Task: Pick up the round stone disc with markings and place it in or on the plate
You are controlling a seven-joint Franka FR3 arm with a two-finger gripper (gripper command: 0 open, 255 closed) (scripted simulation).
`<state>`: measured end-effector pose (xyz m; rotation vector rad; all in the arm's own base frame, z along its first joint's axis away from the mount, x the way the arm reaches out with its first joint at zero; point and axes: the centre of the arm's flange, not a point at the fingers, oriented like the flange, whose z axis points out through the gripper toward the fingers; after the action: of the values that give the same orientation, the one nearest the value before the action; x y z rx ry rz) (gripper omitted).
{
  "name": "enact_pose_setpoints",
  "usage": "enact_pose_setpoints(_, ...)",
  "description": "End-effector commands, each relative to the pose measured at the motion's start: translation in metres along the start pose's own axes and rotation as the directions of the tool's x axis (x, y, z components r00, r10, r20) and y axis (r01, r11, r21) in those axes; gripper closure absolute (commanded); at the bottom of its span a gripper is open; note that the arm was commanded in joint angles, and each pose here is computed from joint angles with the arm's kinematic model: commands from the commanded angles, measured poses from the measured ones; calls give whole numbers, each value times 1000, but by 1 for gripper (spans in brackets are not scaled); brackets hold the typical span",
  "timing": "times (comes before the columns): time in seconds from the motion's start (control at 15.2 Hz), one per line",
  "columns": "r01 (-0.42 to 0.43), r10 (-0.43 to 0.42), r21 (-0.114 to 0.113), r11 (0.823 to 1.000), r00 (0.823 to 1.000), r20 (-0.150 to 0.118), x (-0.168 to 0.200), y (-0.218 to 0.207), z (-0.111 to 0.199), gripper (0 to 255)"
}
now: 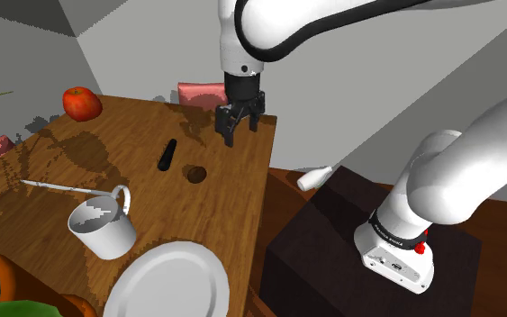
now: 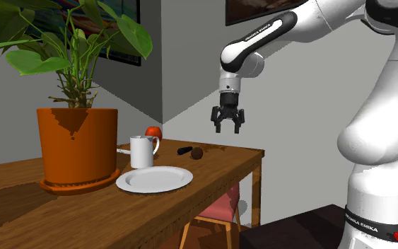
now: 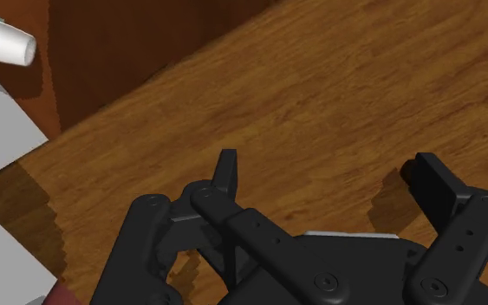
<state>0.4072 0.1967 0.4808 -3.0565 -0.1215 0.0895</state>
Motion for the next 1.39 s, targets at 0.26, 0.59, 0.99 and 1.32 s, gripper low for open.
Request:
enact_pose_setpoints(0.26, 2, -2, 4, 1000, 1000, 4, 37, -64, 32, 0)
enact_pose_setpoints(0.59, 4, -4, 6, 1000, 1000, 7, 61, -103, 58, 0)
enact_pose_setpoints(0.99, 4, -4, 6, 1000, 1000, 7, 60, -103, 90, 0)
enact_pose_setpoints(1.32, 4, -4, 6, 1000, 1000, 7, 60, -103, 93, 0)
